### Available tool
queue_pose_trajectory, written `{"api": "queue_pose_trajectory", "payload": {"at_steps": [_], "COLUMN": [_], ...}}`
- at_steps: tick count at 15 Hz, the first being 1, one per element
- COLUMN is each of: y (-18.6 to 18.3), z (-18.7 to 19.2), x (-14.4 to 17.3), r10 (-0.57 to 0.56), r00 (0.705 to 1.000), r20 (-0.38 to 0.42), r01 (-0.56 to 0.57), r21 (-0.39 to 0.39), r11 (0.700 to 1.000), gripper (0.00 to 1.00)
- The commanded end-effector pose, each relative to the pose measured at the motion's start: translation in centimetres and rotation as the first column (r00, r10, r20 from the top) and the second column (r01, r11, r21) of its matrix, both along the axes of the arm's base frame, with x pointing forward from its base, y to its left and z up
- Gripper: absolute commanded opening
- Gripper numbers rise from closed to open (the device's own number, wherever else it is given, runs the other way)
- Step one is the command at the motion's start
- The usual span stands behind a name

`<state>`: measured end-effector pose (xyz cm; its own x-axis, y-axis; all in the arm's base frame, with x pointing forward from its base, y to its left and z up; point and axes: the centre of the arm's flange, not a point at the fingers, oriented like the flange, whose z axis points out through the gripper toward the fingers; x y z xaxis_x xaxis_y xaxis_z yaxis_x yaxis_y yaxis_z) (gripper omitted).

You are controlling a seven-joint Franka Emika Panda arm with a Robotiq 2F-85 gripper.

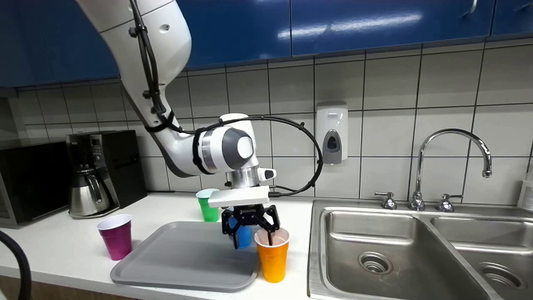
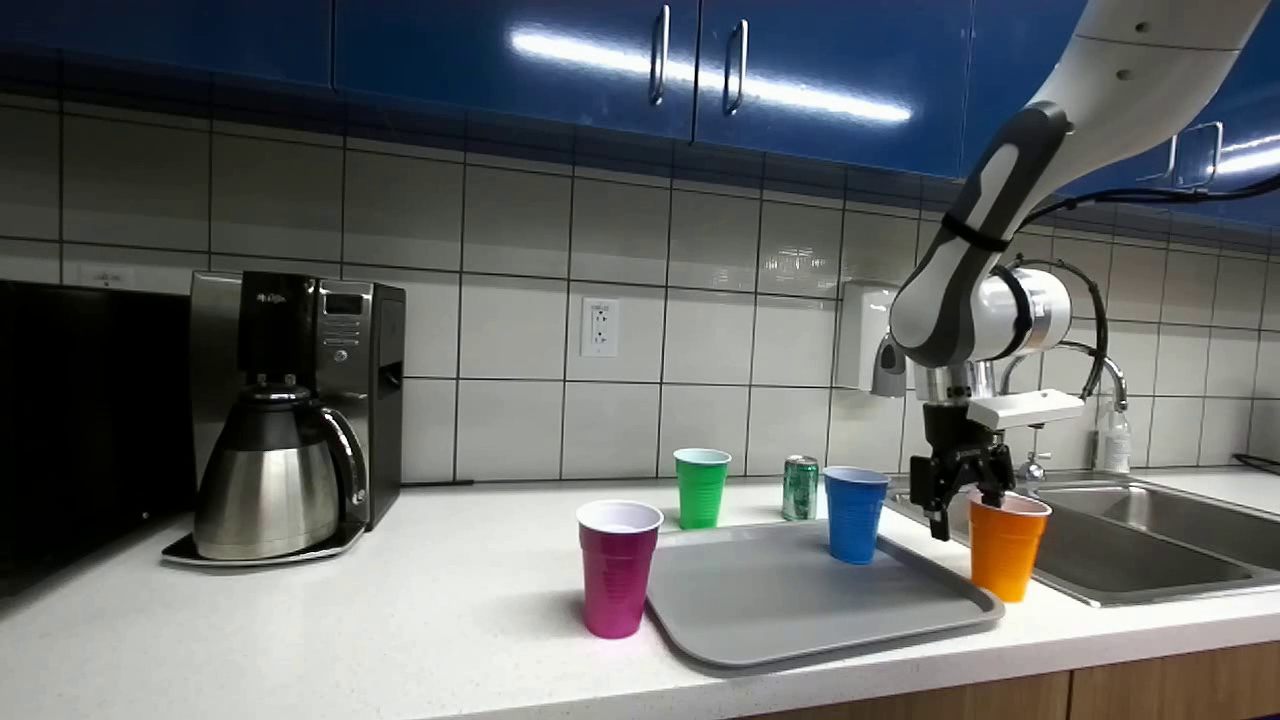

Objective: Put the cups on the tray

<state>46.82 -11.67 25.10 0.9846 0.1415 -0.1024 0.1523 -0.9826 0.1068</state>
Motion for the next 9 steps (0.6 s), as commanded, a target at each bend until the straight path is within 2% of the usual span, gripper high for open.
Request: {"api": "queue_pose_trajectory", "payload": {"at_steps": [1,2,3,4,9], "y": [-0.33,-0.37,-0.46,-0.55,-0.65], "z": [1.64,1.87,2.02,2.18,2.30], "x": [-0.50,-0.52,-0.51,-0.52,-0.51], "r10": [0.038,0.044,0.048,0.056,0.070], "r00": [0.999,0.999,0.999,0.998,0.998], "r20": [0.006,0.009,0.012,0.012,0.009], "r01": [-0.038,-0.044,-0.048,-0.055,-0.069], "r21": [-0.029,-0.036,-0.048,-0.051,-0.065], "r11": [0.999,0.998,0.998,0.997,0.996], "gripper": [1.00,1.00,0.75,0.74,0.33]}}
